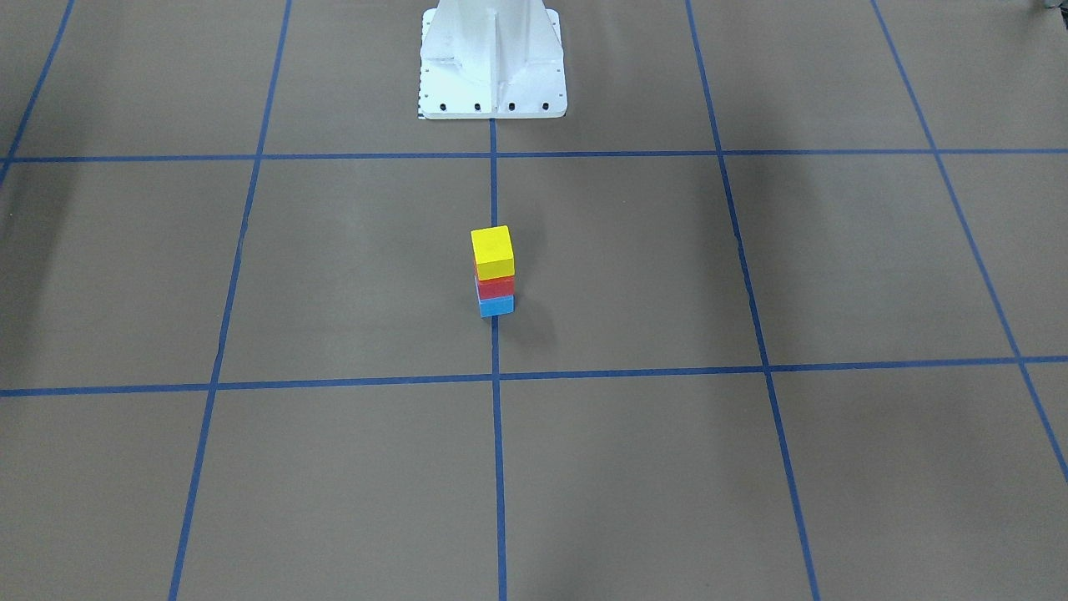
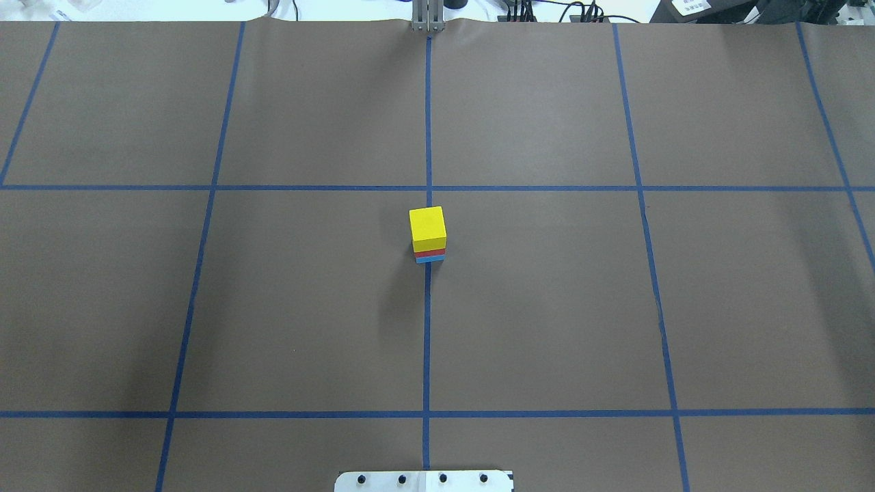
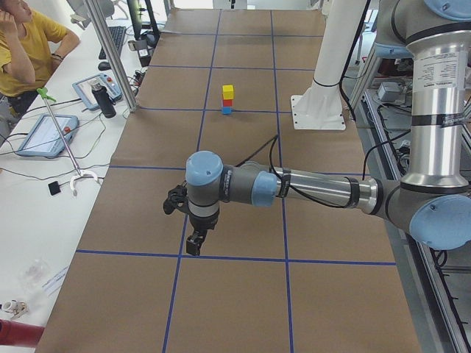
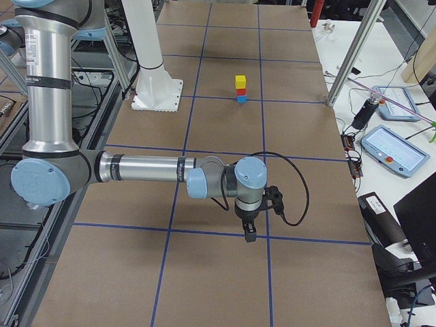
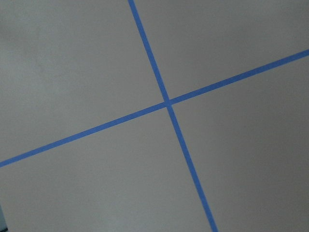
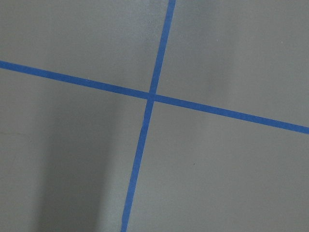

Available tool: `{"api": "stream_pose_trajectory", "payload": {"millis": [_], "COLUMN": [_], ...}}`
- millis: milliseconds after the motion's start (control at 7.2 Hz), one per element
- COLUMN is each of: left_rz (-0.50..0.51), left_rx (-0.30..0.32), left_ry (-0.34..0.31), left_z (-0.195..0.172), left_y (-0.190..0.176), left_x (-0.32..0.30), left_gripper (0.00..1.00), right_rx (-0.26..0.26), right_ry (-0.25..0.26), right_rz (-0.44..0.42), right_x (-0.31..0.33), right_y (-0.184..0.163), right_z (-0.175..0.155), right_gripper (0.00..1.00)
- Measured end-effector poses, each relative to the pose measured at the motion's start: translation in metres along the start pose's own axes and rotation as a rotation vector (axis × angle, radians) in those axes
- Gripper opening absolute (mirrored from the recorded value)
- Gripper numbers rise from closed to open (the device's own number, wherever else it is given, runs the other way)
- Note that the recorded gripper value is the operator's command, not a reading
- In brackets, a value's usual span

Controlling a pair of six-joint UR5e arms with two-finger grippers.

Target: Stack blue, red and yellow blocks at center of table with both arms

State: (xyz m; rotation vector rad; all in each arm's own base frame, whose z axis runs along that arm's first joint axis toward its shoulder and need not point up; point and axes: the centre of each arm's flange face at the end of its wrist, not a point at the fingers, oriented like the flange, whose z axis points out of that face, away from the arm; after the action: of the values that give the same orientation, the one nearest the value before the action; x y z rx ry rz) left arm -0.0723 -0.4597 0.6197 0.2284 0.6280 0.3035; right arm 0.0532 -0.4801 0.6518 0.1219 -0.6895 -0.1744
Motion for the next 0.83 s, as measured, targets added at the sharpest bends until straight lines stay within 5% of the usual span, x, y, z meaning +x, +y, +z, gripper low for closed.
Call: {"api": "stream_pose_trajectory", "payload": {"millis": [833], "left_rz": [-0.129], "left_rx": [-0.09], "left_ry": [0.069], "left_z": [0.008], "left_y": [0.023], "left_x": [-0.011], "left_gripper": [1.0], "right_rx": [0.003], "right_ry": [0.0], "right_rz": [0.001], "right_x": [-0.001], "right_y": [-0.001], "right_z": [-0.002], "right_gripper": [0.99]}}
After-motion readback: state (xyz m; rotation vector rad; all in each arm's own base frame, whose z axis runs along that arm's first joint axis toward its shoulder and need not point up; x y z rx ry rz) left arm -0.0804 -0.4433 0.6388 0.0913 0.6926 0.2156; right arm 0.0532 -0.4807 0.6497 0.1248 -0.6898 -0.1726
